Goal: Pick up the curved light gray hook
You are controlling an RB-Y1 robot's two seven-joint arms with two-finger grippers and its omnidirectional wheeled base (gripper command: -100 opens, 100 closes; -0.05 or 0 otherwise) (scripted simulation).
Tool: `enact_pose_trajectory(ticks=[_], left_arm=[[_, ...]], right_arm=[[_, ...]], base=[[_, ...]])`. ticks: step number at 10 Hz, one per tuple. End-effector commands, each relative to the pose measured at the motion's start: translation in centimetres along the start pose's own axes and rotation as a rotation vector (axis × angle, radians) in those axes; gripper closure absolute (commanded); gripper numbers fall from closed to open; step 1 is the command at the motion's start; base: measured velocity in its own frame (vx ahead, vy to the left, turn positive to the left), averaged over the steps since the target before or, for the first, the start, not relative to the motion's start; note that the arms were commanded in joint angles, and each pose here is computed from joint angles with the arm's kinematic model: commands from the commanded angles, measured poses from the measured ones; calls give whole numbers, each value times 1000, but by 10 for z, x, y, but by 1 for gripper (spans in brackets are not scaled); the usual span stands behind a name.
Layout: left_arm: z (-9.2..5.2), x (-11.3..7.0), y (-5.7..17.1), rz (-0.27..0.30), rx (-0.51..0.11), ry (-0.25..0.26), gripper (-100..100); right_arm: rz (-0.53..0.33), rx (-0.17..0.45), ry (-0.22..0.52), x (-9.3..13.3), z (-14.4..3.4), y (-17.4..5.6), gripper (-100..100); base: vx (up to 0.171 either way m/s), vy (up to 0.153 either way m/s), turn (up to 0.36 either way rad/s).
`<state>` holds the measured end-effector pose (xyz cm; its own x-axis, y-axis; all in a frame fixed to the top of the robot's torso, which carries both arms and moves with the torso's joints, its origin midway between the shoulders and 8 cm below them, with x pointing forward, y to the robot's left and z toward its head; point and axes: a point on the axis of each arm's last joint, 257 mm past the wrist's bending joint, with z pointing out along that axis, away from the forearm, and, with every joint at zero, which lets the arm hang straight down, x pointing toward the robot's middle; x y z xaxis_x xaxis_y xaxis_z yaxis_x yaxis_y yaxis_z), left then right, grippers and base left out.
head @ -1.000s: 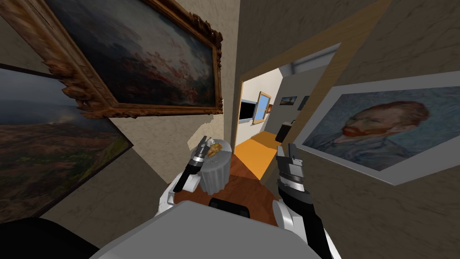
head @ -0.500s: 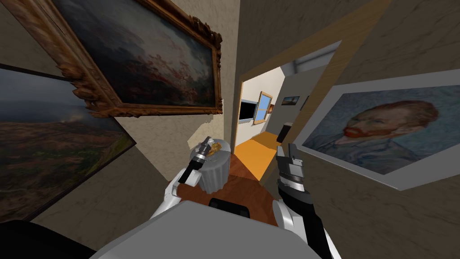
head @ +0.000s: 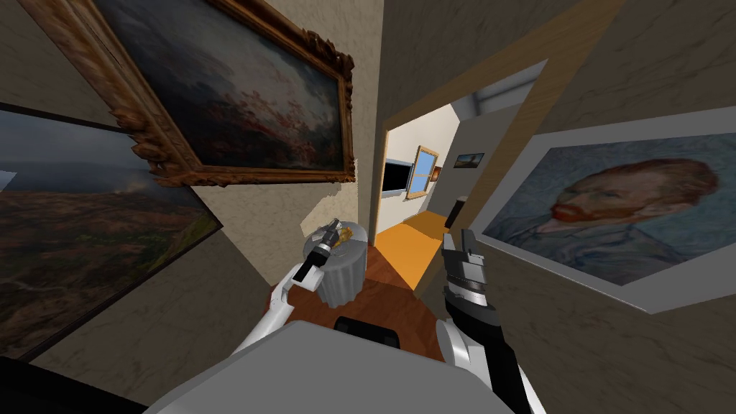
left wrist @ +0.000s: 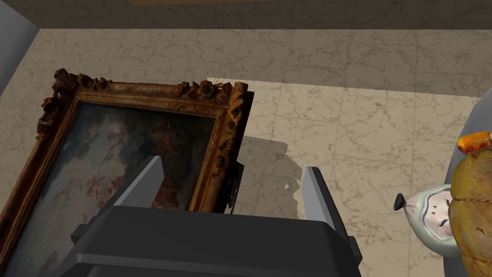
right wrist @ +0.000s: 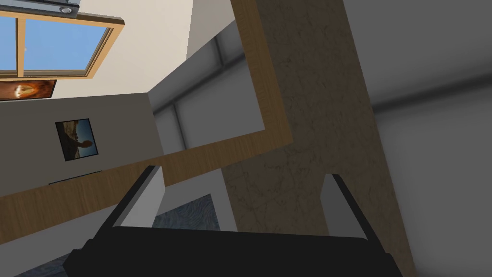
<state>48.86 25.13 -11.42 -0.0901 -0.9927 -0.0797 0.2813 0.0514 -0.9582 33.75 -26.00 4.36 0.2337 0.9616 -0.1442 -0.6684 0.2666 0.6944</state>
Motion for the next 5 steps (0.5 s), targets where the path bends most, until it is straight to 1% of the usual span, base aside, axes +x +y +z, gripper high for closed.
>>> enact_pose_trajectory(ticks=[1, 2, 3, 4, 5], left_arm=[[11, -6, 19, 4, -56, -2, -100], [10, -7, 28, 4, -83, -7, -100], [19, -12, 40, 8, -120, -8, -100], [17, -14, 50, 8, -150, -14, -100], [24, -19, 63, 10, -186, -17, -100]], right_arm=[[0, 0, 0, 0, 0, 0, 0], [0, 0, 0, 0, 0, 0, 0], [0, 0, 0, 0, 0, 0, 0], [0, 0, 0, 0, 0, 0, 0], [0, 0, 0, 0, 0, 0, 0]], base=[[28, -104, 81], [20, -93, 40], [13, -97, 63], [1, -85, 38], [4, -99, 71]])
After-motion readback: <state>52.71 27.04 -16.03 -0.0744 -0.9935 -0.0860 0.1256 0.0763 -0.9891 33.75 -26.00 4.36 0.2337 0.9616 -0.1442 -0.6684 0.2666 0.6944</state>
